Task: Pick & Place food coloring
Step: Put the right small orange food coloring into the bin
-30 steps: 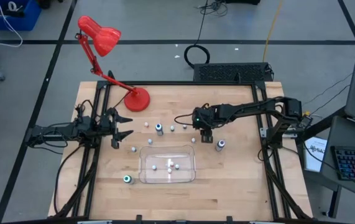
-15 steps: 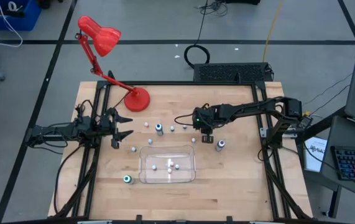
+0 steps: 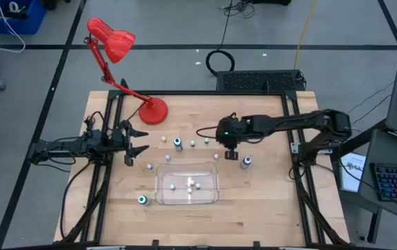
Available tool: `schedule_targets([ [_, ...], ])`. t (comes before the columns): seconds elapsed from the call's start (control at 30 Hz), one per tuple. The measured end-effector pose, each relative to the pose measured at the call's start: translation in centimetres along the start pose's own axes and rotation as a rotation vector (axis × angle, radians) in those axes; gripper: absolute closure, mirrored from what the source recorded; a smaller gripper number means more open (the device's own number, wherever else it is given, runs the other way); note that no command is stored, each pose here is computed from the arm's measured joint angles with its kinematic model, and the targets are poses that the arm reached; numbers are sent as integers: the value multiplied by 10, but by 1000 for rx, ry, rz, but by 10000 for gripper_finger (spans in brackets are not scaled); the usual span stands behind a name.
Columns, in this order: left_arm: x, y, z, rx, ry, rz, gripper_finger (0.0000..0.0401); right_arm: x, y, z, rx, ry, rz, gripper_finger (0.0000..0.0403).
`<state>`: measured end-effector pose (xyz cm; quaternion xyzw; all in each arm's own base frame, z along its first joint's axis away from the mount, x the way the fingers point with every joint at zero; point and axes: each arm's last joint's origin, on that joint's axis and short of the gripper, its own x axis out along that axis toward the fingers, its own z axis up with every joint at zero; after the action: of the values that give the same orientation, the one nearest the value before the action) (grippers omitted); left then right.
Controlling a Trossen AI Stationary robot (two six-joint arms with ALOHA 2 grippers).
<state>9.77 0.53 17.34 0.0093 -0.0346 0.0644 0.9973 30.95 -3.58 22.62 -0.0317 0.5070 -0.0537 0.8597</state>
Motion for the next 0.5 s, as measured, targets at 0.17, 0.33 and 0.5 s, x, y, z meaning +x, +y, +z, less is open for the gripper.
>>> schedule_targets([
  [0.17,0,0,0,0,0,0,144,-46,28,31,-48,-170,14,364],
  [0.33,0,0,0,0,1,0,144,-79,65,63,-135,-259,59,364],
  [0.5,0,0,0,0,-1,0,144,-85,98,92,-212,-208,55,364],
])
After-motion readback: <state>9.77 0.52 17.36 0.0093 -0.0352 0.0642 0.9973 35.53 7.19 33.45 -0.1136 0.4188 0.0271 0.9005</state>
